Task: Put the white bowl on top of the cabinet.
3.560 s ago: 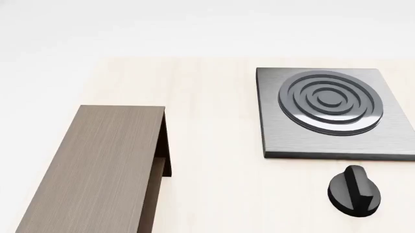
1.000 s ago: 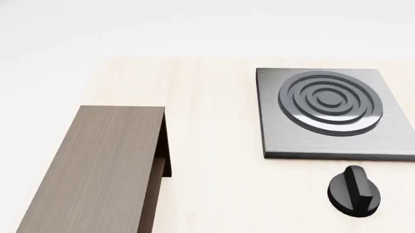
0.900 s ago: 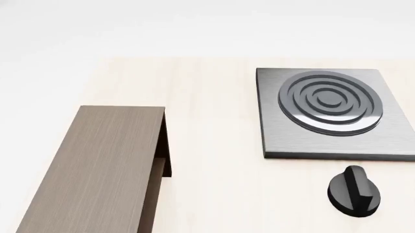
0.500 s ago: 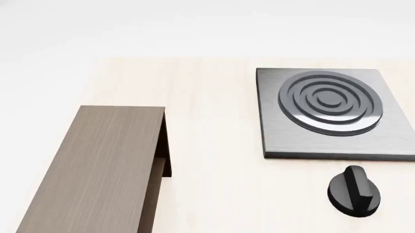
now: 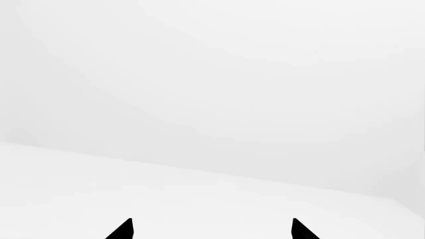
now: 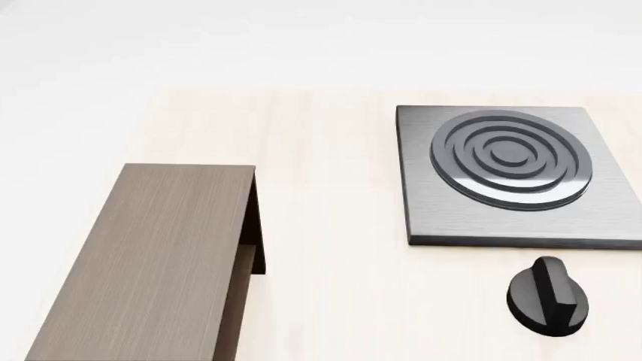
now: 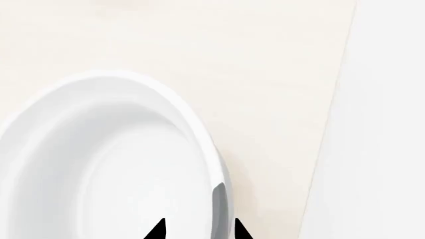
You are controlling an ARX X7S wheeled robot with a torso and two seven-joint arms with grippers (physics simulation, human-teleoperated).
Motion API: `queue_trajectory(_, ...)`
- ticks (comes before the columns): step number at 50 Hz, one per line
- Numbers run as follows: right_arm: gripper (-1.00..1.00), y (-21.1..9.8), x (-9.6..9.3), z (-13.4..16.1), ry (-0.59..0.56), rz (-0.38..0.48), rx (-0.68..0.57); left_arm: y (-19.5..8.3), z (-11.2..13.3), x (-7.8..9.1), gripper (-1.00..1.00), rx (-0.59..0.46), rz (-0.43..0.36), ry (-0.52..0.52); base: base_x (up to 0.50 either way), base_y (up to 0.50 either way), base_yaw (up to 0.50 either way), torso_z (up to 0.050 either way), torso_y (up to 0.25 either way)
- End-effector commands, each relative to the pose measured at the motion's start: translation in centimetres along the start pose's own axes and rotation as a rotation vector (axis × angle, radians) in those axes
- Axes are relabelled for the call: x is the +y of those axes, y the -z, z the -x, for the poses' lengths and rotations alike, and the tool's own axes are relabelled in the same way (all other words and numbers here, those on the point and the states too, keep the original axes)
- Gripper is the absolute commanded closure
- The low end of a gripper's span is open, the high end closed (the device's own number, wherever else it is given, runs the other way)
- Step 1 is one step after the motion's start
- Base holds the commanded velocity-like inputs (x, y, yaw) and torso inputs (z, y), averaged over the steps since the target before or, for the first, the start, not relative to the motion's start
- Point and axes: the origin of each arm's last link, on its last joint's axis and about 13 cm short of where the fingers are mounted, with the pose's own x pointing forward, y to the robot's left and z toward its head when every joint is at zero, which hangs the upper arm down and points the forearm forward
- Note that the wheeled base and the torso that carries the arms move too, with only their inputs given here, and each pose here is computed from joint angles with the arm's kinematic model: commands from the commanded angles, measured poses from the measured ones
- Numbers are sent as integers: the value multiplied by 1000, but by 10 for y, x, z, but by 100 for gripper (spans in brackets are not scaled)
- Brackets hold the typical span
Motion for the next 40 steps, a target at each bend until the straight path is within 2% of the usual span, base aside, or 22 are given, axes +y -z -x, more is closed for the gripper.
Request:
queue_trajectory(1, 100, 27, -13, -7, 75, 67, 96, 0, 0, 1, -100, 2, 6, -1, 0, 0, 0, -10, 0)
queue_trajectory(6, 100, 24, -9, 0, 80, 70, 46, 0, 0, 0, -100, 2, 6, -1, 2, -2, 1, -2, 0)
queue_trajectory(13, 100, 18, -6, 10, 83, 27, -15, 0, 0, 1, -100, 1, 8, -2, 0, 0, 0, 0, 0)
queue_trajectory(18, 100, 10, -7, 22, 82, -57, -104, 0, 0, 1, -100, 2, 8, -2, 0, 0, 0, 0, 0)
queue_trajectory(25, 100, 3, -5, 35, 51, -115, -172, 0, 0, 1, -100, 3, 9, -2, 0, 0, 0, 0, 0)
queue_trajectory(40, 100, -2, 6, 50, -24, -121, -207, 1, 0, 1, -100, 5, 8, -2, 0, 0, 0, 0, 0)
